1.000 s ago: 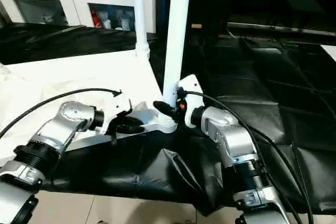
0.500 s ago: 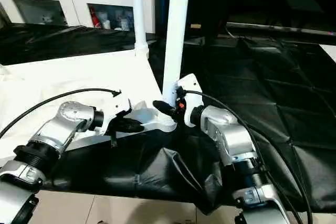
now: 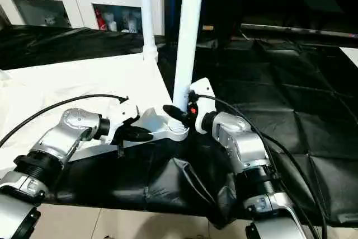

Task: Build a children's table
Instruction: Insert table leg to table base

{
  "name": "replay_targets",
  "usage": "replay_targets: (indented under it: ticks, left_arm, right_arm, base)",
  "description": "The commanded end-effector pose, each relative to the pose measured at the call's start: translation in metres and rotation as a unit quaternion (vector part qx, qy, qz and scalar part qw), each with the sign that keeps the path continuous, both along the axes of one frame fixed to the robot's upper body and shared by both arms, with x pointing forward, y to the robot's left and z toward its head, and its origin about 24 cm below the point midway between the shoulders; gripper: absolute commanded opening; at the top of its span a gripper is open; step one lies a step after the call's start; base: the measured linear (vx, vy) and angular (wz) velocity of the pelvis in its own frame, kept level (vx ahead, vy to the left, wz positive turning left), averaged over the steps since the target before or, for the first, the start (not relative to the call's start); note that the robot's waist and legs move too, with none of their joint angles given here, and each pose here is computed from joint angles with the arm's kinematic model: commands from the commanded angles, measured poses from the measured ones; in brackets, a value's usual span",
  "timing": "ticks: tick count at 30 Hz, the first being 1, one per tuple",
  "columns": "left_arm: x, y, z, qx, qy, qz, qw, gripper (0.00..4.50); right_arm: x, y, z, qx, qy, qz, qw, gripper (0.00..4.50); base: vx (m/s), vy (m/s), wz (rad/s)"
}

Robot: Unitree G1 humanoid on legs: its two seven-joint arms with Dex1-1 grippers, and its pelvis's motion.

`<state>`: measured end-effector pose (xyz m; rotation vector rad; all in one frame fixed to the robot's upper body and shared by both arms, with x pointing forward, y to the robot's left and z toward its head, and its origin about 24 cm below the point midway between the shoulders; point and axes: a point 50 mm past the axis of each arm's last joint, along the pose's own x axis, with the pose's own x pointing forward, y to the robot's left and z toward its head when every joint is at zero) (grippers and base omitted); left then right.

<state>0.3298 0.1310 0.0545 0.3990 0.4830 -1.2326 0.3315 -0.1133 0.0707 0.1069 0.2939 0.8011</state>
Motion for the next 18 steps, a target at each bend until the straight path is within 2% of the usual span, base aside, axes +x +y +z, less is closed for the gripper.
replay_targets:
  ticks: [1,3,7,11,16,18]
  left_arm:
    - [0.005,0.000,0.004,-0.009,-0.021,0.017,1.000,0.00]
    - [0.008,-0.001,0.006,-0.010,-0.029,0.028,0.999,0.00]
    - [0.010,-0.002,0.008,-0.012,-0.034,0.034,0.999,0.00]
    - [0.013,-0.003,0.009,-0.011,-0.043,0.040,0.998,0.00]
    - [0.015,-0.004,0.011,-0.009,-0.046,0.041,0.998,0.00]
    - [0.015,-0.004,0.012,-0.006,-0.045,0.035,0.998,0.00]
  right_arm:
    - [-0.008,-0.002,-0.023,0.009,0.054,-0.006,0.998,1.93]
    - [-0.012,-0.007,-0.028,0.034,0.066,-0.018,0.997,1.93]
    - [-0.018,-0.012,-0.036,0.047,0.074,-0.028,0.996,1.93]
    - [-0.028,-0.014,-0.049,0.035,0.073,-0.031,0.996,1.93]
    - [-0.033,-0.012,-0.052,0.030,0.068,-0.033,0.997,1.91]
    - [-0.032,-0.009,-0.049,0.015,0.058,-0.021,0.998,1.91]
  base:
    - [0.000,0.000,0.00]
    - [0.000,0.000,0.00]
    - [0.000,0.000,0.00]
    - [0.000,0.000,0.00]
    - [0.000,0.000,0.00]
    - [0.000,0.000,0.00]
